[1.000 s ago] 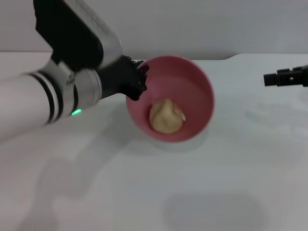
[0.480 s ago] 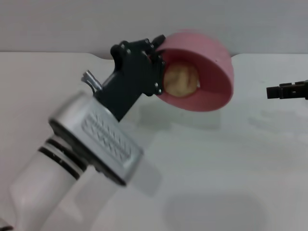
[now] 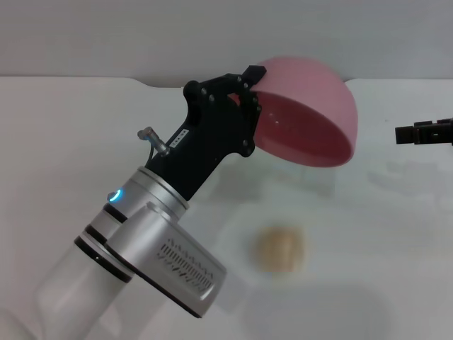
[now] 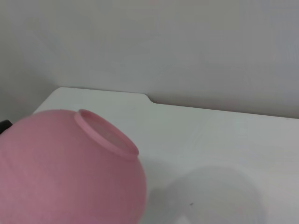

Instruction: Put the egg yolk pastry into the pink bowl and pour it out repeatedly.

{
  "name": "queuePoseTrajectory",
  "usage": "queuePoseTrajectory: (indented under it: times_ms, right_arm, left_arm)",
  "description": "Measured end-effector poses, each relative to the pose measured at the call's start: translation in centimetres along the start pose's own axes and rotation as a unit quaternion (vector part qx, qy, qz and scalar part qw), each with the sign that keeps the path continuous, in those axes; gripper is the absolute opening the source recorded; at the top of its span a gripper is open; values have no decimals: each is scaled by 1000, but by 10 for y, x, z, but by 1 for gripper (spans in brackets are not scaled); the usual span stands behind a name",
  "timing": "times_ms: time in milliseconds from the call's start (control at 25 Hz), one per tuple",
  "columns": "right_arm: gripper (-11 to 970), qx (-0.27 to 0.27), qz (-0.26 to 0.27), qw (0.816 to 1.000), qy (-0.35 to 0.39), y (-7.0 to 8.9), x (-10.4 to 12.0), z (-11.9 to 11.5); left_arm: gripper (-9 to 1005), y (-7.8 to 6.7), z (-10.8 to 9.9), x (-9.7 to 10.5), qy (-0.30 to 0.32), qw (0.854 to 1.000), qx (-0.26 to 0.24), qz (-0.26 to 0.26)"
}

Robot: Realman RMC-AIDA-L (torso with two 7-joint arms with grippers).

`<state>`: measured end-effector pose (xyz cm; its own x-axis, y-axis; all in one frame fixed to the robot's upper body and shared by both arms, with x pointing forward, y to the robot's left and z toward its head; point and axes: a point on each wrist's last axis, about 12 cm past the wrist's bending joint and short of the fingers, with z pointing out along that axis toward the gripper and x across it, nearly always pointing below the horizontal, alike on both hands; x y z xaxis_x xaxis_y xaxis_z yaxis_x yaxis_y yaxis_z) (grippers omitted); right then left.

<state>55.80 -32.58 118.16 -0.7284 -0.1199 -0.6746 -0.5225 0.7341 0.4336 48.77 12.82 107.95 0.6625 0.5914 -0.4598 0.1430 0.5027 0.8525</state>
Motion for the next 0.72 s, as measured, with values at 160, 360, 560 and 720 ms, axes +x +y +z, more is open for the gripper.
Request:
queuePoseTrajectory:
  times_ms: [160,360,560,720]
  right_arm:
    - [597,0,-1,1000,-1,0,0,0]
    - [595,-11,8,1000,5,-1,3,6]
    - [595,-22,-6,1000,11,-1,6,11]
    - [596,-32,-16,999,18,-2,11,14]
  left_arm:
    - [-2,2,2,0,-2,1000,-12,3]
    - [-2,5,6,5,14,1000,-20,-18]
    - [-2,24,16,12,66,986,-78,-130]
    - [-2,52,33,27,146,954,-89,-246]
